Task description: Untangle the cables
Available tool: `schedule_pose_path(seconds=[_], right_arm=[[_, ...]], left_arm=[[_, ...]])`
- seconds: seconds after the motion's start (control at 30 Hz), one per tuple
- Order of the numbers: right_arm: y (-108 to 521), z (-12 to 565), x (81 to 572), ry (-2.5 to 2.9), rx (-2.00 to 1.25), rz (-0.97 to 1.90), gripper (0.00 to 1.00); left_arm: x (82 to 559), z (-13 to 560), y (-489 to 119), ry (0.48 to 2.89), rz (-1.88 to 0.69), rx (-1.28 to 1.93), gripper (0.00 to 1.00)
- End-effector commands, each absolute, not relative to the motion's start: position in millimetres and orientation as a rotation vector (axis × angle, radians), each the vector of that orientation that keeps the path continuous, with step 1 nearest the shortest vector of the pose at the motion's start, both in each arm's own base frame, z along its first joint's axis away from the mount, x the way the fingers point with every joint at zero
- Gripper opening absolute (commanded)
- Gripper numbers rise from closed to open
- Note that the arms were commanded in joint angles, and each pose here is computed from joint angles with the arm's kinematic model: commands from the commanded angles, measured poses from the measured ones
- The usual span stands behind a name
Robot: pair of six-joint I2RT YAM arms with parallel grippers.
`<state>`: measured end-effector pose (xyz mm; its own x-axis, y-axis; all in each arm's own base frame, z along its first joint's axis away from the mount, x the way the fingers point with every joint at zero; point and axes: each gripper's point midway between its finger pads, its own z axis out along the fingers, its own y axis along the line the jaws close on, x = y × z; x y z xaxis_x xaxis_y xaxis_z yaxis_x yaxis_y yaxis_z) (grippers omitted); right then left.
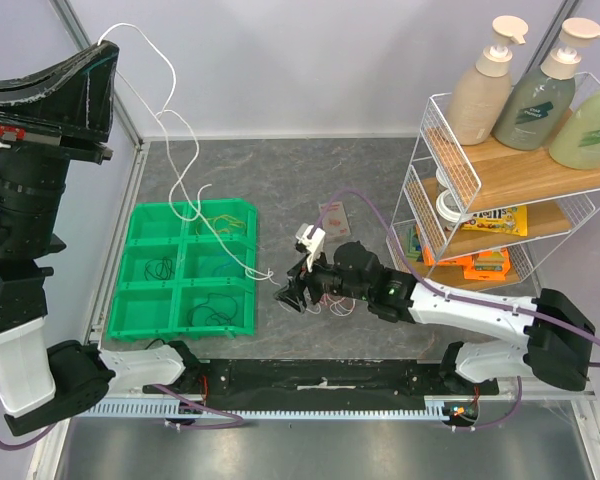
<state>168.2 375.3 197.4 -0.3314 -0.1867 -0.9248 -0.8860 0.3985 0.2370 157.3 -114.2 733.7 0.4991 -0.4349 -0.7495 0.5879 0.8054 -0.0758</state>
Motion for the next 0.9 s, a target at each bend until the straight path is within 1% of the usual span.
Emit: schedule_pose_path(seconds=[0.0,0.07,0.13,0.17,0.2,0.27,0.33,0.43,0.5,0.6,0.73,0.8,0.87], right_arm=[[391,223,175,1.637,-0.779,1.1,0.71],[391,220,175,1.618,-0.738,1.129,0.62],[393,219,171,1.595,-0.734,1.167,0.49],[394,216,168,1.589,-0.742,1.187,0.45],[395,215,165,1.576,-0.745,1.209,0.37],[395,218,159,1.531,-0.735,1.263,0.24],[397,227,157,1.492,-0.719,1.299,0.0],[400,231,162,1.502,-0.72,1.278,0.0],[397,221,169,1.548,-0.704,1.229,0.0],[384,186,178,1.667,-0.673,1.123,0.0],[349,115,182,1.882,-0.6,0.951,0.0],[336,92,178,1.947,-0.583,0.915,0.0],[336,95,163,1.928,-0.65,0.978,0.0]], left_arm=[[152,739,-113,0.827,-0.661,0.185,0.02],[152,738,-112,0.827,-0.66,0.181,0.02],[152,738,-111,0.824,-0.66,0.179,0.02],[152,739,-112,0.823,-0.66,0.181,0.02],[151,739,-112,0.823,-0.661,0.182,0.02],[151,738,-112,0.822,-0.66,0.184,0.02],[150,738,-111,0.821,-0.664,0.184,0.02],[149,738,-110,0.817,-0.665,0.176,0.02],[150,738,-110,0.819,-0.662,0.175,0.02],[149,739,-108,0.815,-0.659,0.173,0.02],[147,742,-107,0.806,-0.657,0.175,0.02],[146,743,-107,0.802,-0.658,0.178,0.02],[146,742,-106,0.802,-0.656,0.181,0.02]])
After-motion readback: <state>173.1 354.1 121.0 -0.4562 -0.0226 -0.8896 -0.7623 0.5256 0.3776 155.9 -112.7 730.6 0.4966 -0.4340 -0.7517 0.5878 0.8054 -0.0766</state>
